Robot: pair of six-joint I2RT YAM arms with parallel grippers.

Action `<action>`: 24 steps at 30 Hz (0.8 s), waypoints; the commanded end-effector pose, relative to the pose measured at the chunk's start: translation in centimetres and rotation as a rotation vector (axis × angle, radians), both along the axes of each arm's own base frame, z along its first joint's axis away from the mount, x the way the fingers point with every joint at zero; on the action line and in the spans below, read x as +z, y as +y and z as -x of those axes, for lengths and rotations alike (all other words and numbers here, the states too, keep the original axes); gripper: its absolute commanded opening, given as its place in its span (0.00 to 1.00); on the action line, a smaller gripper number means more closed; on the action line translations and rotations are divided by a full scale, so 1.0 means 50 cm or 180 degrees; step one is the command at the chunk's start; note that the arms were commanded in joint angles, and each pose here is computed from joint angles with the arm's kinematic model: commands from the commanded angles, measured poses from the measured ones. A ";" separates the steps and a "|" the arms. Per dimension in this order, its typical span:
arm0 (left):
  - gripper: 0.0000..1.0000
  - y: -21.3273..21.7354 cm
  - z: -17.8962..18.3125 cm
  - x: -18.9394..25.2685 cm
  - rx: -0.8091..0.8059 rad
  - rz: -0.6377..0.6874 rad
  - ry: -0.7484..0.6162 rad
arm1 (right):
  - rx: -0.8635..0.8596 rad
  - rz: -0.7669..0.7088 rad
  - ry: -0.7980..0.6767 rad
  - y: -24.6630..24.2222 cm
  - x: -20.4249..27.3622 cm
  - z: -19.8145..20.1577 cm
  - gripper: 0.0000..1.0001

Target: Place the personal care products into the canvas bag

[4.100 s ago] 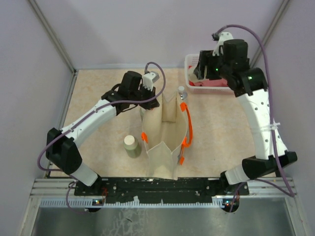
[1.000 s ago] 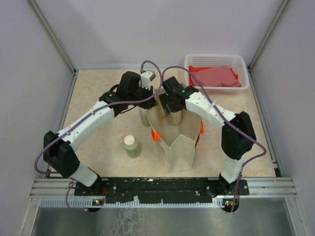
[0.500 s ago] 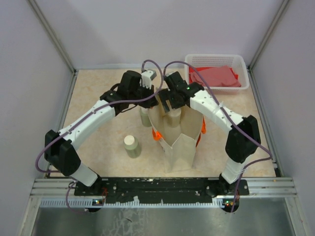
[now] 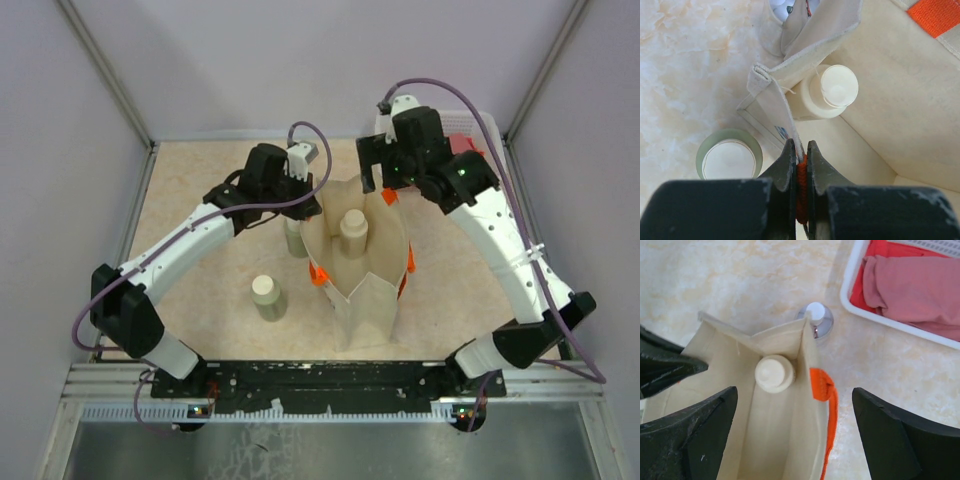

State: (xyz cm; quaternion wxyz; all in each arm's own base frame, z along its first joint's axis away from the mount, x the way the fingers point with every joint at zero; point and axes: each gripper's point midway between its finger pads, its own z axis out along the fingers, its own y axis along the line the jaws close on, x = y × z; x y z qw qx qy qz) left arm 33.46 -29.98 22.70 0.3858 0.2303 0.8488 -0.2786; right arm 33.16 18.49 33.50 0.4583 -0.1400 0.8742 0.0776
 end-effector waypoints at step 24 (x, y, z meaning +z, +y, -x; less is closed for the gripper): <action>0.08 -0.001 0.012 -0.010 -0.0035 0.0017 0.0043 | 0.0197 -0.0147 0.0023 0.058 -0.031 -0.238 0.91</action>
